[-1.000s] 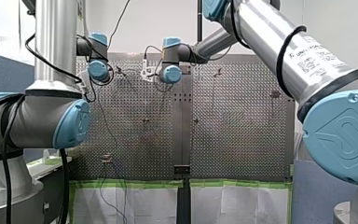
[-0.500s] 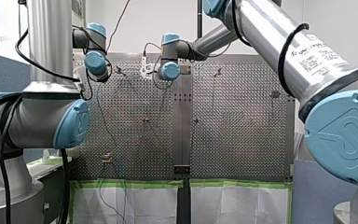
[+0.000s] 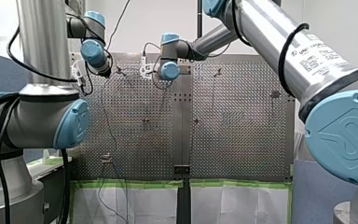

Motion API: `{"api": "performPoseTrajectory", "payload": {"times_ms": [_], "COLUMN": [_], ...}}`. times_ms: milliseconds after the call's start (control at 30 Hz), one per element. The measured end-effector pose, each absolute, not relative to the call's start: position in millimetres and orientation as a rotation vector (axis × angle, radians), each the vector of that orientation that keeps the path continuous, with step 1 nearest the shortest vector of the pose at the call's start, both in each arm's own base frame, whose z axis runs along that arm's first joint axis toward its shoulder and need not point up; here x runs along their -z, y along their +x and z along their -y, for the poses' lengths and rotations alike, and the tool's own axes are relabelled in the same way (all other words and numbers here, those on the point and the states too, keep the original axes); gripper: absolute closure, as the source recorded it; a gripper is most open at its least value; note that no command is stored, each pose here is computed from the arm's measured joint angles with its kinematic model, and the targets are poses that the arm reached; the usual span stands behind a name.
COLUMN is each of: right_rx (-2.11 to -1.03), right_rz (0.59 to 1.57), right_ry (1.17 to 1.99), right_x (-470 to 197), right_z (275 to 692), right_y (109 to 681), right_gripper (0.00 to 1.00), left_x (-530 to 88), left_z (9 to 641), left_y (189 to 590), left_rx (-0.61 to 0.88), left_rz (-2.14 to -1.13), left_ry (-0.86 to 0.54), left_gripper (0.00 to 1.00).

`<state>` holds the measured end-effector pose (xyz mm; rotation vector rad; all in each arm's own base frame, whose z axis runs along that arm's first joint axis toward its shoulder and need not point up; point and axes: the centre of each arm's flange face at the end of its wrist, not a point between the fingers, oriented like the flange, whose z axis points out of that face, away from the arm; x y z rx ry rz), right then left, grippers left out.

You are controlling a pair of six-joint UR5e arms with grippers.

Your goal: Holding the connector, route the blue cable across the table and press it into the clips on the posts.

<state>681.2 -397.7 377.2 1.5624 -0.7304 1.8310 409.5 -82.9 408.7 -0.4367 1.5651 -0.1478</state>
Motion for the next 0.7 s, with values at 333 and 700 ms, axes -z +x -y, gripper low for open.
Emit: {"api": "performPoseTrajectory", "payload": {"times_ms": [333, 700], "right_rx": [-1.834, -1.834], "right_rz": [0.734, 0.734], "right_ry": [1.562, 1.562], "right_x": [-377.2, -377.0], "right_z": [397.8, 397.8], "right_y": [681.2, 681.2], "right_gripper": [1.0, 1.0], "left_x": [-418.7, -402.3], "left_z": [99.2, 118.2], "left_y": [394.8, 410.6], "left_rx": [0.175, 0.168], "left_rz": [-1.606, -1.656], "left_ry": [-0.308, -0.154], "left_gripper": [0.0, 0.0]}}
